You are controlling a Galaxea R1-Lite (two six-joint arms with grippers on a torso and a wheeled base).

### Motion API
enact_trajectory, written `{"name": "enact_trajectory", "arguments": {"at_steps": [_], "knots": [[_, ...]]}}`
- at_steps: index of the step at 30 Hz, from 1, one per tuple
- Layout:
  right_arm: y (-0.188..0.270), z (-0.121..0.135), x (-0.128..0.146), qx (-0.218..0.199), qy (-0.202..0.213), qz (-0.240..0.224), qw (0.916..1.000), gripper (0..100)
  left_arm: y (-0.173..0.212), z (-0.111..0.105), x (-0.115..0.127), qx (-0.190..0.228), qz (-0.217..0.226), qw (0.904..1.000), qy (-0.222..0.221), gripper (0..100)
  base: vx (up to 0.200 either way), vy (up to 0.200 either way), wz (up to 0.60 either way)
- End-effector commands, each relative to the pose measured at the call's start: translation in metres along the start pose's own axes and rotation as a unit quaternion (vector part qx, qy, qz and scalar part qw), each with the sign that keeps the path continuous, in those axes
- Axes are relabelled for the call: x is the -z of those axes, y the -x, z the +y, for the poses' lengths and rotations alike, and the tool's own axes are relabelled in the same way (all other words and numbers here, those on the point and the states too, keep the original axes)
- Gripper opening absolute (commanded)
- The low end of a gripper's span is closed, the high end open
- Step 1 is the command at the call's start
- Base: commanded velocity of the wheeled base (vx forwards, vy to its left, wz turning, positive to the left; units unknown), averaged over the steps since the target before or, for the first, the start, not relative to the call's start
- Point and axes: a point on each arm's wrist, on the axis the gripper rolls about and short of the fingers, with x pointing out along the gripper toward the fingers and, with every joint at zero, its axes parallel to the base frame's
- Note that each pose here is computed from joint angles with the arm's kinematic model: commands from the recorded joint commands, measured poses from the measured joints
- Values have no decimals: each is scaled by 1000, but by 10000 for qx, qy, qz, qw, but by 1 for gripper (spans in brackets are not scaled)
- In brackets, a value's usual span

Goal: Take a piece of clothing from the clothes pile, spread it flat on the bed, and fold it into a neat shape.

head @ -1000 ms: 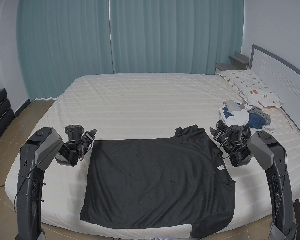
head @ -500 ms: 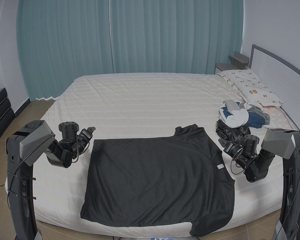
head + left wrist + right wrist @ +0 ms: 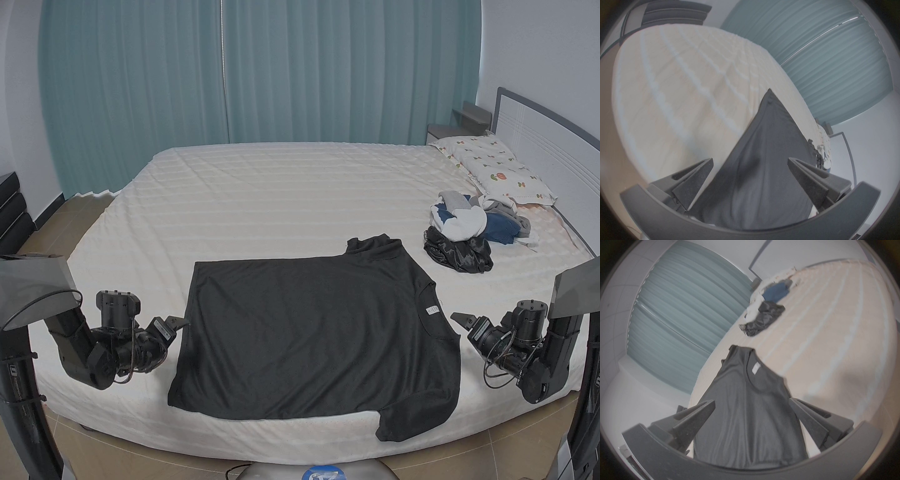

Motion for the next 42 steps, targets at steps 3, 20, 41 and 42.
{"name": "enact_trajectory", "arguments": {"at_steps": [3, 20, 41, 42], "knots": [[22, -11, 14, -52, -496, 694, 9963, 100, 36, -3, 13, 291, 429, 9981, 345, 100, 0, 0, 0], [20, -14, 21, 11, -518, 866, 9949, 100, 36, -8, 14, 494, 544, 9959, 526, 100, 0, -141, 0], [18, -18, 28, 99, -478, 995, 9938, 100, 44, 41, -9, 450, 1012, 9904, -831, 100, 0, 0, 0], [18, -18, 28, 99, -478, 995, 9938, 100, 44, 41, -9, 450, 1012, 9904, -831, 100, 0, 0, 0]]}}
